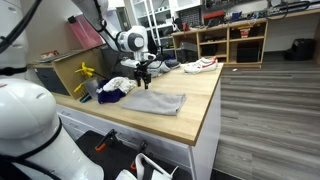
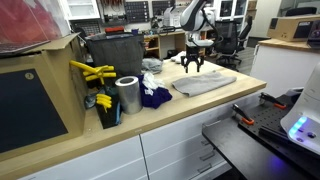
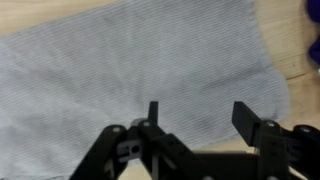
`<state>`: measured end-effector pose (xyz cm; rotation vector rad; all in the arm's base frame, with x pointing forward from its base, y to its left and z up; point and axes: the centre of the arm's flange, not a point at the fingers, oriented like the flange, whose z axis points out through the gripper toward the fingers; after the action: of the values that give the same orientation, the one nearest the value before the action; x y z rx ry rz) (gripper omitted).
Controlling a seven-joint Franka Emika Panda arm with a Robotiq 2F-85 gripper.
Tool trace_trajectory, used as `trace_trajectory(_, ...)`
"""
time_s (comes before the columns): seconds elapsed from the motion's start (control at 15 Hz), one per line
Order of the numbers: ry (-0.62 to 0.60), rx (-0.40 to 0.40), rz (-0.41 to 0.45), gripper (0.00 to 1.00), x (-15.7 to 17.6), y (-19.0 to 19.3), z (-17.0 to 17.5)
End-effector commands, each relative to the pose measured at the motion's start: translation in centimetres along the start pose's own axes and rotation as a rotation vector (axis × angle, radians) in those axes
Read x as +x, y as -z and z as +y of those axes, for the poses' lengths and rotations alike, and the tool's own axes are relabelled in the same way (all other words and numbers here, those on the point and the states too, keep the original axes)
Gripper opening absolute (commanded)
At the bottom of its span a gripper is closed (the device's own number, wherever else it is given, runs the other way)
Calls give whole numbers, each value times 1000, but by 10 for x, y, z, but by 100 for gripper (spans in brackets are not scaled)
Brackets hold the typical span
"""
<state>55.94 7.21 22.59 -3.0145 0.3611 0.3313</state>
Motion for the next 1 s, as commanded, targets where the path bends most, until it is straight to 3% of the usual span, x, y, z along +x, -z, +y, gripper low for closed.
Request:
trace_trajectory(0.0, 45, 26, -81, 100, 9, 4, 59)
trace_trajectory(0.33, 115, 17, -110, 100, 25, -7, 114)
trace_trajectory(0.93, 182, -69, -124, 100, 35, -20, 148)
